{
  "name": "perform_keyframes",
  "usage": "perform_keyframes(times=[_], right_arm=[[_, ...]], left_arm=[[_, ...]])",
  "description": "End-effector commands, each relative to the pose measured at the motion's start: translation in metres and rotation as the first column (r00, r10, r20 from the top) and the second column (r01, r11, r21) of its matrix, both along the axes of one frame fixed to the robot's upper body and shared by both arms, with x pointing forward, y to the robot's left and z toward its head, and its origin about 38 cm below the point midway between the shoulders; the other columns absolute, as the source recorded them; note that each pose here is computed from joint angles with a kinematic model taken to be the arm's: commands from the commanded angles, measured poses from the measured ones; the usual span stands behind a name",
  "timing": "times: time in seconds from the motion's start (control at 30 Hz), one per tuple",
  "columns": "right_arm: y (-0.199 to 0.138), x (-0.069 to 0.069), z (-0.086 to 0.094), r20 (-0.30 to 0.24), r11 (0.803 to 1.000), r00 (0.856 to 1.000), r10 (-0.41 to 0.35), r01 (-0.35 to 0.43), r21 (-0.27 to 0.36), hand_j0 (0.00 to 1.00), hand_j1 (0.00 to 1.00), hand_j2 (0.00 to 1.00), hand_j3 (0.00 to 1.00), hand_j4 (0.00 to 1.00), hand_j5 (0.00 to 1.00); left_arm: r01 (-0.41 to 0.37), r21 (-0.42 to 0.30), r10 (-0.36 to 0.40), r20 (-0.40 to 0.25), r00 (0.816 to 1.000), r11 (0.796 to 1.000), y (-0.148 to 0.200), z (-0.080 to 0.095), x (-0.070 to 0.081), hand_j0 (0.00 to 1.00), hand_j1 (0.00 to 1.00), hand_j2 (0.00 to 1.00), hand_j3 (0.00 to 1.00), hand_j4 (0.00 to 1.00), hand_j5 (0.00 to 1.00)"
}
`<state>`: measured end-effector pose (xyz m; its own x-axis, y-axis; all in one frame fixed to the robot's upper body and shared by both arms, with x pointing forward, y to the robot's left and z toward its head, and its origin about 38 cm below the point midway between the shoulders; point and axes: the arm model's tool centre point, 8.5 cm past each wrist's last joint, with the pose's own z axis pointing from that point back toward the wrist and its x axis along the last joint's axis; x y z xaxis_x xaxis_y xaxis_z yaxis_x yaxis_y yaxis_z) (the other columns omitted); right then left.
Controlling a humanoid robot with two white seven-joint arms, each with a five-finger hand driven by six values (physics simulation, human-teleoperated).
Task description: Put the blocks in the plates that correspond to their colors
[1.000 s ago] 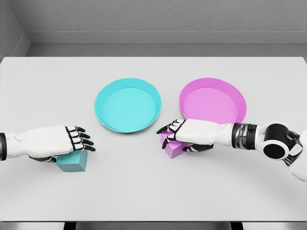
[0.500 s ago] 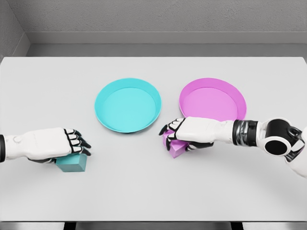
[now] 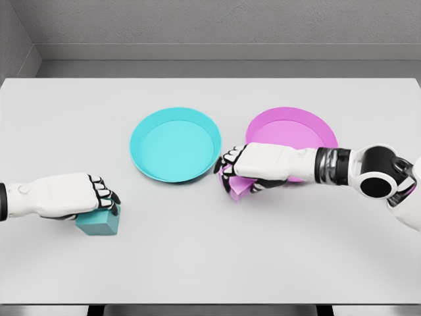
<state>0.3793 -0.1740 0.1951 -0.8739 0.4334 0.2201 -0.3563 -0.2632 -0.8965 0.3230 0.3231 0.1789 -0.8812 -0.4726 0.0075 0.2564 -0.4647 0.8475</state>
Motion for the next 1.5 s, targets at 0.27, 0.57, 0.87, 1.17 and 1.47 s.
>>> perform_keyframes(times=[0.27,0.57,0.87,1.17,1.47], right_arm=[[-0.010,0.018,0.037,0.075,0.997,0.995,-0.060,0.057,0.049,0.38,0.38,0.38,0.38,0.38,0.38],[-0.058,0.060,0.043,0.065,0.953,0.951,-0.303,0.301,0.046,0.39,0.39,0.39,0.39,0.39,0.39],[-0.094,0.084,0.024,-0.014,0.844,0.844,-0.536,0.536,-0.003,0.42,0.42,0.42,0.42,0.42,0.42],[-0.086,0.082,0.025,-0.018,0.852,0.853,-0.522,0.523,0.012,1.00,1.00,1.00,1.00,1.00,1.00],[-0.072,0.049,0.076,0.109,0.916,0.909,-0.402,0.397,0.066,1.00,1.00,1.00,1.00,1.00,1.00]], left_arm=[[0.002,-0.019,-0.001,0.043,0.999,1.000,-0.004,0.014,0.010,0.45,0.45,0.45,0.45,0.45,0.45],[0.018,-0.056,-0.011,0.122,0.992,0.998,-0.014,0.041,0.027,0.45,0.45,0.45,0.45,0.45,0.45],[0.029,-0.121,-0.006,0.185,0.983,0.992,-0.032,0.057,0.052,0.46,0.46,0.46,0.46,0.46,0.46],[0.019,-0.194,0.024,0.214,0.977,0.981,-0.056,0.062,0.091,0.46,0.46,0.46,0.46,0.46,0.46],[0.087,-0.215,-0.044,0.196,0.980,0.973,-0.102,0.050,0.106,1.00,1.00,1.00,1.00,1.00,1.00]])
